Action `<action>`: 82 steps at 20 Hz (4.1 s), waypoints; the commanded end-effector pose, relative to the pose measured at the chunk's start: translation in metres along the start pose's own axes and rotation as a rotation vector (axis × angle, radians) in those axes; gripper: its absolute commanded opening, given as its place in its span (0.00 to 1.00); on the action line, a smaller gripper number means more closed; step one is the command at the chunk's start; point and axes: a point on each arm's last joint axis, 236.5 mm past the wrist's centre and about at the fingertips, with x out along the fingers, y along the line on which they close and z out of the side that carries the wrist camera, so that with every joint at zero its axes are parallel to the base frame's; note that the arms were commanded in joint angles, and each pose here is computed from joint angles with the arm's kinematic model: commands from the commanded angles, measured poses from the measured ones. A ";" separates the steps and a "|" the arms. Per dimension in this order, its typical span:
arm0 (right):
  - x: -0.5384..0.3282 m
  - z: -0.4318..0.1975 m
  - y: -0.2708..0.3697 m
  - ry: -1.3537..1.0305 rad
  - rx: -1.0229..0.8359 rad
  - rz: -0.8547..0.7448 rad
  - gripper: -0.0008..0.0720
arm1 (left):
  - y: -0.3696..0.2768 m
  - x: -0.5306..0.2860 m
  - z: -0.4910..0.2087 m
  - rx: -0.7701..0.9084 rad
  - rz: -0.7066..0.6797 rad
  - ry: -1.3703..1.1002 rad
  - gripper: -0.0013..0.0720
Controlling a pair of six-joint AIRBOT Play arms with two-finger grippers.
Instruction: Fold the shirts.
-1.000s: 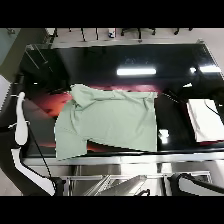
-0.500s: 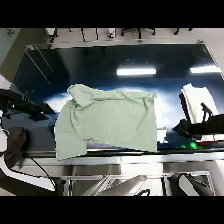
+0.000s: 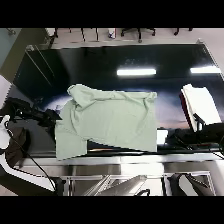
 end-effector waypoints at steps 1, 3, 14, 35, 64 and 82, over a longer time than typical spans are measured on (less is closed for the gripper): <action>0.001 -0.006 0.001 0.023 0.000 0.009 0.55 | -0.005 0.016 -0.005 0.034 0.007 0.058 0.86; 0.001 -0.006 0.001 0.023 -0.008 0.009 0.55 | -0.008 0.014 -0.011 0.069 -0.002 0.079 0.06; 0.042 -0.037 -0.003 0.071 0.061 0.080 0.70 | -0.003 0.007 -0.013 0.056 -0.016 0.069 0.04; -0.214 0.070 0.257 -0.658 -0.616 0.408 0.04 | -0.259 -0.218 -0.035 0.592 -0.096 -0.711 0.04; -0.015 0.202 0.128 -0.441 -0.219 0.199 0.04 | -0.138 -0.035 0.119 0.194 0.235 -0.477 0.04; -0.023 0.284 0.135 -0.428 -0.243 0.210 0.04 | -0.170 -0.095 0.200 0.262 0.325 -0.681 0.04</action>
